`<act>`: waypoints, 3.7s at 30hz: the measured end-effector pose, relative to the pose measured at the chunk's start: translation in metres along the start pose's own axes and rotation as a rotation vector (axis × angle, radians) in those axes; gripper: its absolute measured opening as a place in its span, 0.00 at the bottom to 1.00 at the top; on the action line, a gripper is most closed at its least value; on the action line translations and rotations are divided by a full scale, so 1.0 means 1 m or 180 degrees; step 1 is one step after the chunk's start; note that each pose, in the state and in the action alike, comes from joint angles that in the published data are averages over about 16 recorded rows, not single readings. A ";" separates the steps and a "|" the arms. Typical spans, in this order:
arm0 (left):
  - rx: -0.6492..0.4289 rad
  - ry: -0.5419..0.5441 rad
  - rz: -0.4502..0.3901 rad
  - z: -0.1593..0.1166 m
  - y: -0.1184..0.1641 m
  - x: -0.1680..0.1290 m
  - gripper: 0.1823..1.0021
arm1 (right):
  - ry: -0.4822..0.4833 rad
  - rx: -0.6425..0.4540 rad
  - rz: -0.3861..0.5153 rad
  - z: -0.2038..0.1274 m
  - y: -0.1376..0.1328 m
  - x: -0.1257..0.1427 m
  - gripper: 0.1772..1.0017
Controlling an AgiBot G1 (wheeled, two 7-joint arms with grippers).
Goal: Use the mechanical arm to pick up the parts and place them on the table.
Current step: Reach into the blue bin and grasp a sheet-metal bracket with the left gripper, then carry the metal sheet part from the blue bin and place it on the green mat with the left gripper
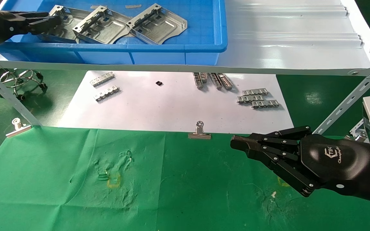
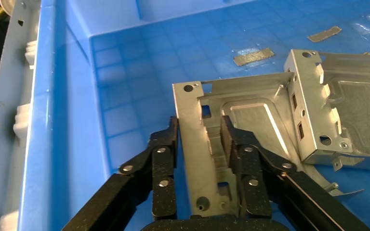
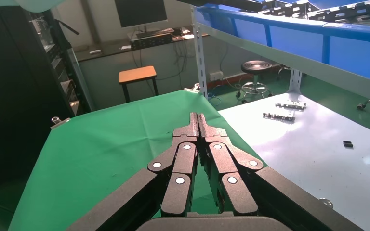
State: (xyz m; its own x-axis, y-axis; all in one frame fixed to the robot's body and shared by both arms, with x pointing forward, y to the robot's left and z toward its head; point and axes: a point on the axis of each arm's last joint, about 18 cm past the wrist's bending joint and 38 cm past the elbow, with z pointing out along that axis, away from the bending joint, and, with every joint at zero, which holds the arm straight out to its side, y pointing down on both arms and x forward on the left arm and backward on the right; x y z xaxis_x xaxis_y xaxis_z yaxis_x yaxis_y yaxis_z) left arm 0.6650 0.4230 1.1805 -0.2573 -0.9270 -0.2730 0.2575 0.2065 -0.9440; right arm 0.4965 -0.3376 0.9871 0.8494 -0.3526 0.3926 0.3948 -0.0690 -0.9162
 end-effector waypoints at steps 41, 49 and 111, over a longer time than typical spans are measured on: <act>0.0808 0.1230 0.0589 -0.051 -0.036 0.061 0.11 | 0.0000 0.0000 0.0000 0.000 0.000 0.000 0.02; 0.0989 0.1938 0.1166 -0.075 -0.025 0.100 0.11 | 0.0000 0.0000 0.0000 0.000 0.000 0.000 0.02; -0.0407 0.2474 0.2948 -0.056 0.200 0.138 0.11 | 0.0000 0.0000 0.0000 0.000 0.000 0.000 0.02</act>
State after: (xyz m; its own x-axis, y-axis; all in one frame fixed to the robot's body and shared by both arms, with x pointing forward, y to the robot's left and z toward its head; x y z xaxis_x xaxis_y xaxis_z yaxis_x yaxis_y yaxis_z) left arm 0.6292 0.3536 0.9433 -0.5256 0.0137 -0.8506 0.5573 0.7610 -0.3320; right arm 0.4965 -0.3376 0.9871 0.8494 -0.3526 0.3926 0.3948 -0.0690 -0.9162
